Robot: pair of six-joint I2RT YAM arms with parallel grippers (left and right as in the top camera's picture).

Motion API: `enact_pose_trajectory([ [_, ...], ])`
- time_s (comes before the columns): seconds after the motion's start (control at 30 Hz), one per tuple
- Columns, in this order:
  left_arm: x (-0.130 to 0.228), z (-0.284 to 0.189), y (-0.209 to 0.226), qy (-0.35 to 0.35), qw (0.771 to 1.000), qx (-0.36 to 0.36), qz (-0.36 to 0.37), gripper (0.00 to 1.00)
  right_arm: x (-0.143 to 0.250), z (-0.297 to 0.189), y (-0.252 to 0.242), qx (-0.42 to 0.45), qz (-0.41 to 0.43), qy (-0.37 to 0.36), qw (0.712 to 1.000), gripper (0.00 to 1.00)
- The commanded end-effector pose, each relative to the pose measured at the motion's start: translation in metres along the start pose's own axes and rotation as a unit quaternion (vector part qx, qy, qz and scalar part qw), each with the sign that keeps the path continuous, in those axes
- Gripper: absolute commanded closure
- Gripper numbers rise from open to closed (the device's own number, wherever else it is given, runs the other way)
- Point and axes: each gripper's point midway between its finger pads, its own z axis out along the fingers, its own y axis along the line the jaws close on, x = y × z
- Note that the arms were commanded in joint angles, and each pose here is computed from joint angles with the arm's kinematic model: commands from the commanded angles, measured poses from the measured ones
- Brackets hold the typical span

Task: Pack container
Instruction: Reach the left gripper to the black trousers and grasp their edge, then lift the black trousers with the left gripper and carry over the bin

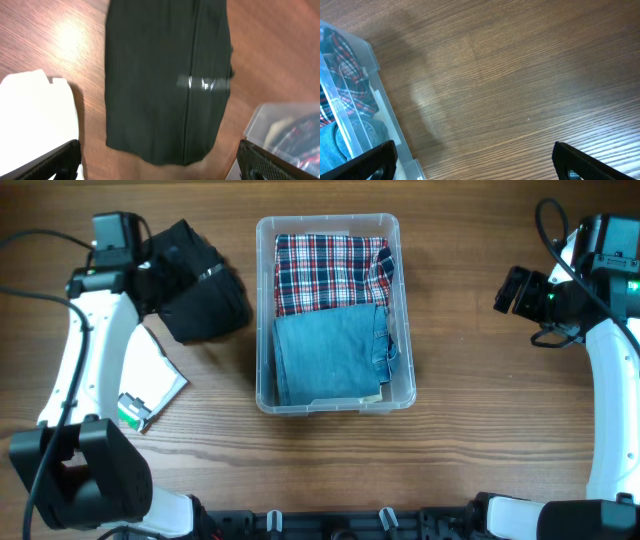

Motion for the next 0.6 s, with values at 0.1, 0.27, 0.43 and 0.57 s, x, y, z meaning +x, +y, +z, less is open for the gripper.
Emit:
enact_pose_trajectory([
  [0.1,-0.032,0.008,0.004,-0.036,0.997,0.027,-0.066,0.0,-0.001,0.0,-0.001,0.001,-0.006,-0.002,1.0,0.0],
  [0.27,-0.023,0.049,0.001,-0.005,0.997,0.038,-0.067,0.0,-0.001,0.0,-0.001,0.001,-0.006,-0.002,1.0,0.0],
  [0.43,-0.008,0.092,0.005,0.032,0.996,0.035,-0.075,0.0,-0.001,0.0,-0.001,0.001,-0.006,-0.002,1.0,0.0],
  [0.57,0.001,0.107,0.015,0.051,0.995,0.021,-0.088,0.0,-0.001,0.0,-0.001,0.001,-0.006,-0.002,1.0,0.0],
])
